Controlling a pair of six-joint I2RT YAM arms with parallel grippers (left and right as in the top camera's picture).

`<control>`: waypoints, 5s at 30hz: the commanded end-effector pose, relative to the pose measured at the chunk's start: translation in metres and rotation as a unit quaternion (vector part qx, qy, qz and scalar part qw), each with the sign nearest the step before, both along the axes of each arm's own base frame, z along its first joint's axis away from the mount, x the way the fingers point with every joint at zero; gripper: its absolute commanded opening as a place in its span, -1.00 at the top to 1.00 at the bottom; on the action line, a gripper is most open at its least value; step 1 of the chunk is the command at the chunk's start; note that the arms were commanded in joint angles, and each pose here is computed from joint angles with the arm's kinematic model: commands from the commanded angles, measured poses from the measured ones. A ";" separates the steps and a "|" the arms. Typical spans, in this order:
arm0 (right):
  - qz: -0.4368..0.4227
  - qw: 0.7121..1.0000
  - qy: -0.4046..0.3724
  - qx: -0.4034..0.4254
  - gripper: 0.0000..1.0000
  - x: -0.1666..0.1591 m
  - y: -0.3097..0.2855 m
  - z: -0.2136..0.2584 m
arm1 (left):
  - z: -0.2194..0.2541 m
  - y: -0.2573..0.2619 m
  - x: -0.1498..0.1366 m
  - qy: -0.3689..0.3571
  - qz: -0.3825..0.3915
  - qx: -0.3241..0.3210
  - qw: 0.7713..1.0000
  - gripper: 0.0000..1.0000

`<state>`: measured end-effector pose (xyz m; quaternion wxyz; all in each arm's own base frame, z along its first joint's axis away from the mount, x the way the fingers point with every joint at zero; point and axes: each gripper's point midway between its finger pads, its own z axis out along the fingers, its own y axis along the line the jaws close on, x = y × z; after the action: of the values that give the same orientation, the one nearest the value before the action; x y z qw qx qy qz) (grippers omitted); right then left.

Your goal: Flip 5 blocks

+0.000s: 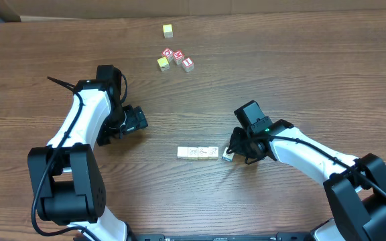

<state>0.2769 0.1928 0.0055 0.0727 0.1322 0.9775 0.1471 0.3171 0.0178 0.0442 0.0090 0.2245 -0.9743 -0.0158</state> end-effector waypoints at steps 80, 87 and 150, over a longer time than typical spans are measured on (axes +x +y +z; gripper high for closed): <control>-0.027 0.999 0.017 0.016 0.92 -0.018 0.014 0.010 | 0.012 0.001 0.007 -0.021 -0.005 0.004 1.000 -1.00; -0.015 0.997 0.071 0.026 0.92 -0.044 0.020 0.008 | 0.012 0.001 0.007 -0.021 -0.005 0.004 1.000 -1.00; -0.063 0.995 -0.036 -0.068 0.92 0.037 -0.034 0.065 | 0.012 0.001 0.007 -0.021 -0.005 0.004 1.000 -1.00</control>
<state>0.3166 0.1614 0.0793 0.1327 0.1851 0.9693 0.0928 0.3171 0.0178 0.0442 0.0090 0.2245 -0.9743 -0.0158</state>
